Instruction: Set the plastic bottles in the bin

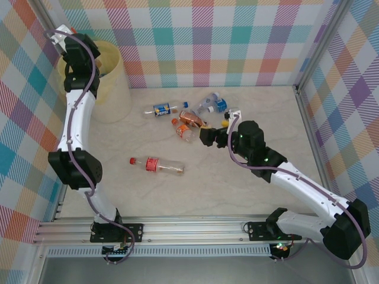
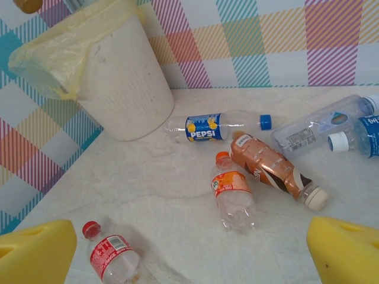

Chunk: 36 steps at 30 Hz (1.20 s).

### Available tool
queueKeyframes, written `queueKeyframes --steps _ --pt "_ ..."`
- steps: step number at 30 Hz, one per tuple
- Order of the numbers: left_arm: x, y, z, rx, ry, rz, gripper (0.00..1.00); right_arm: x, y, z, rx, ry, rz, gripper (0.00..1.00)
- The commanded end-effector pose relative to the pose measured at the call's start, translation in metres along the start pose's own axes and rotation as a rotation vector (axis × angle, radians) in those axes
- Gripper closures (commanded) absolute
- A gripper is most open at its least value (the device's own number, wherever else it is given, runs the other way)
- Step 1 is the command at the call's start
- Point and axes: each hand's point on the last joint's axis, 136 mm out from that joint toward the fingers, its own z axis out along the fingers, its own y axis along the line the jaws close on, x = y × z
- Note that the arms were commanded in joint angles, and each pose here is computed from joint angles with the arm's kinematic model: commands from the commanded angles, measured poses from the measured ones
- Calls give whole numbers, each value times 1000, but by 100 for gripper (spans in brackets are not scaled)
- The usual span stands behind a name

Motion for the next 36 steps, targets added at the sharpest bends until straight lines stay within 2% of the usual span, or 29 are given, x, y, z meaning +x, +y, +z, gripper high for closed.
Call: queueKeyframes --steps 1,8,12,15,17,19,24,28,36 --pt "-12 1 15 -24 -41 -43 100 -3 0 -10 8 -19 3 0" --pt "12 -7 42 -18 2 -88 100 -3 -7 -16 43 -27 2 0" --pt "29 -16 55 21 41 -103 90 -3 -8 -15 49 -28 -1 0" --pt "44 -32 63 103 87 -116 73 -3 -8 -15 52 -25 -2 0" --pt "61 -31 69 94 137 -116 64 -3 -8 -14 51 -21 -1 0" --pt "67 -29 72 83 152 -123 50 -3 -7 -15 49 -20 3 0" --pt "69 -36 70 114 176 -144 25 0 -10 -17 60 -14 6 0" --pt "62 -46 61 167 204 -159 13 2 -15 -17 81 -18 10 0" --pt "56 -53 38 207 275 -178 5 15 -44 -16 227 -5 89 0"
